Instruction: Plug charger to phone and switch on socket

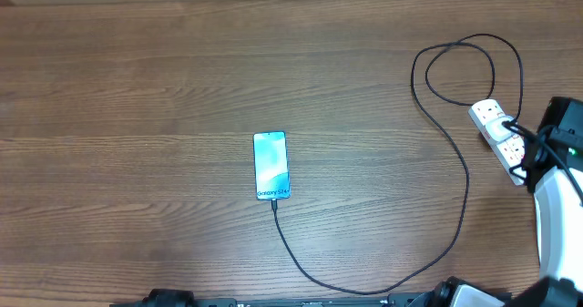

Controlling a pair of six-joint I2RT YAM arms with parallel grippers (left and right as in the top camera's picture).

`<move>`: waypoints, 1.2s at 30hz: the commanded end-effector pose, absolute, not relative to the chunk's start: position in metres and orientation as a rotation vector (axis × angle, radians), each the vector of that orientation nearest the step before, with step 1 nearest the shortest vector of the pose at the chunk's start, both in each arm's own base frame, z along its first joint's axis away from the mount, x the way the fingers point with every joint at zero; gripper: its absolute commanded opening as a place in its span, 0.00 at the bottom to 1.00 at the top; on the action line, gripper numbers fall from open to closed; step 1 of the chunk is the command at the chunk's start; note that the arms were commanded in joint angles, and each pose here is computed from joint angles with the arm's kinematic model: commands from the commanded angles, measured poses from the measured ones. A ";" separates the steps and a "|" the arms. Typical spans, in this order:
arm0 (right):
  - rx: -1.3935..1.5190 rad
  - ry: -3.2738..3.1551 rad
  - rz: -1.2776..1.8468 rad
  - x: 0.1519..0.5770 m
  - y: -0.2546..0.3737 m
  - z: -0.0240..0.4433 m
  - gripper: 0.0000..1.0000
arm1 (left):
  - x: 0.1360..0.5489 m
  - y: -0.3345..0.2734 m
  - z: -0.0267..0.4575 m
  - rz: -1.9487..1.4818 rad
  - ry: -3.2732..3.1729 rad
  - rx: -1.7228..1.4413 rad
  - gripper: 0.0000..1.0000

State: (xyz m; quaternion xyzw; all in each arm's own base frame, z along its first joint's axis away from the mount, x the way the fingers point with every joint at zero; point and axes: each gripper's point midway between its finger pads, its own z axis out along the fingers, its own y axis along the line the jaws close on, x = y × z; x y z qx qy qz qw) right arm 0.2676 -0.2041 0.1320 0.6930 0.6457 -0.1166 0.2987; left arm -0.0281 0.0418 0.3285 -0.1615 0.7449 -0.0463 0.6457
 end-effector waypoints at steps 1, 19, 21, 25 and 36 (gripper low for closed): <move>1.659 1.851 -0.372 0.289 -0.216 0.126 0.04 | -0.031 0.045 0.328 -0.099 1.675 -0.397 1.00; 1.183 2.205 -0.321 0.361 -0.219 0.062 0.04 | -0.031 0.045 0.329 -0.100 1.673 -0.396 1.00; 1.184 2.223 -0.341 0.360 -0.220 0.053 0.04 | -0.031 0.045 0.329 -0.100 1.672 -0.396 1.00; 1.182 2.220 -0.341 0.364 -0.222 0.046 0.04 | -0.031 0.045 0.329 -0.101 1.670 -0.396 1.00; 1.118 2.273 -0.270 0.373 -0.214 0.033 0.04 | -0.031 0.045 0.330 -0.101 1.668 -0.397 1.00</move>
